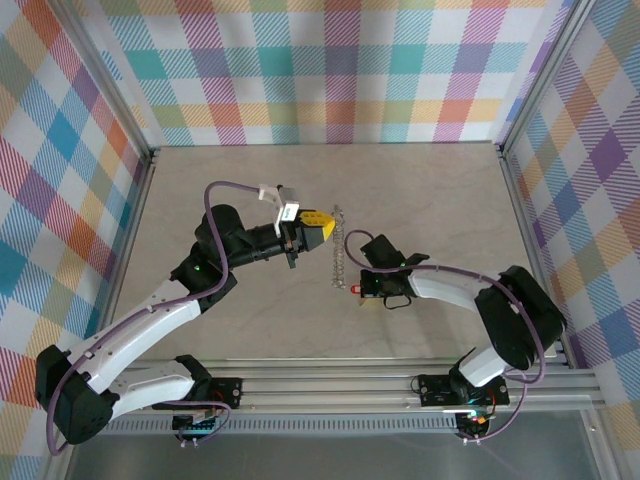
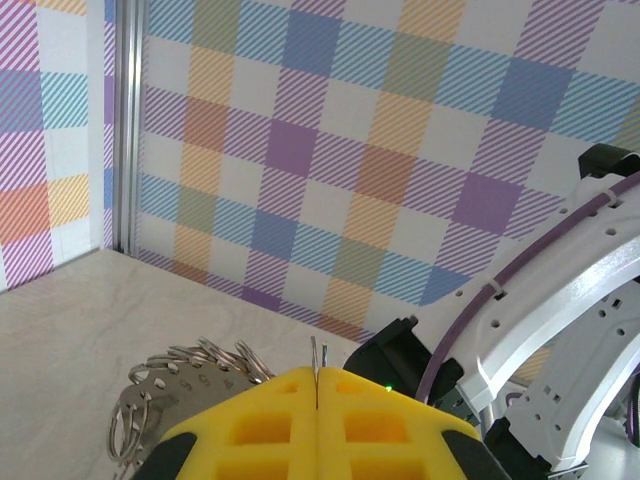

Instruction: Put the keys on the keyring

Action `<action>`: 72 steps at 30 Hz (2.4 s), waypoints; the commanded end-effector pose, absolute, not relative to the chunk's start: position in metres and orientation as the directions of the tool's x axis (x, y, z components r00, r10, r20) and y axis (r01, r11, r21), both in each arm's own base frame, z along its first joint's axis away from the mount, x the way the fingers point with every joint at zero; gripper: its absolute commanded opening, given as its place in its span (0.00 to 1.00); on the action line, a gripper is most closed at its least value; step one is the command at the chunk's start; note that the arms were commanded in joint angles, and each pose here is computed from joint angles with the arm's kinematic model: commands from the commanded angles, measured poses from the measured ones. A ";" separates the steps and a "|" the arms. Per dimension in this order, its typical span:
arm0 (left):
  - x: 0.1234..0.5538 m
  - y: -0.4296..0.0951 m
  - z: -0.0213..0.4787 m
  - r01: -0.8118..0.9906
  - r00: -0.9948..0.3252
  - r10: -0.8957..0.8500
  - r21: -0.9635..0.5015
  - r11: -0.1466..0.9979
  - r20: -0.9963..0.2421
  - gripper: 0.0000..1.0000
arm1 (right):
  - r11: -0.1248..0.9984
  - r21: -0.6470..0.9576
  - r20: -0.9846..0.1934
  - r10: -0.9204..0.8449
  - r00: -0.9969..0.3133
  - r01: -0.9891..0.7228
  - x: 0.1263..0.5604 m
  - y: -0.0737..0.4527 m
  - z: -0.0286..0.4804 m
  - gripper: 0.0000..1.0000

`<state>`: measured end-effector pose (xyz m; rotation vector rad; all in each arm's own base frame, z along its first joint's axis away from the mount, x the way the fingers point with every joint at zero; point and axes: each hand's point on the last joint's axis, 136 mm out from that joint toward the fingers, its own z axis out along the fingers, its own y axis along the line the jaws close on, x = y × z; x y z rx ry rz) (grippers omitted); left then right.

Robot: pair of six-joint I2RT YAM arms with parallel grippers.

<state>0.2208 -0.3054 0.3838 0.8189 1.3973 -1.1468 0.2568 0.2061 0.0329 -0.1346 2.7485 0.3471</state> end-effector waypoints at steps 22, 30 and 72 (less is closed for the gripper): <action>0.215 -0.307 0.399 0.952 -0.104 -0.153 -0.143 0.271 -0.983 0.00 | 0.504 0.512 -0.838 0.112 -0.535 -0.696 0.215 0.226 0.293 0.00; 0.213 -0.310 0.396 0.957 -0.113 -0.135 -0.144 0.251 -0.984 0.00 | 0.434 0.487 -0.868 0.148 -0.474 -0.757 0.202 0.227 0.337 0.00; 0.218 -0.320 0.396 0.962 -0.130 -0.126 -0.156 0.226 -0.984 0.00 | 0.285 0.489 -0.872 0.156 -0.464 -0.824 0.207 0.267 0.387 0.00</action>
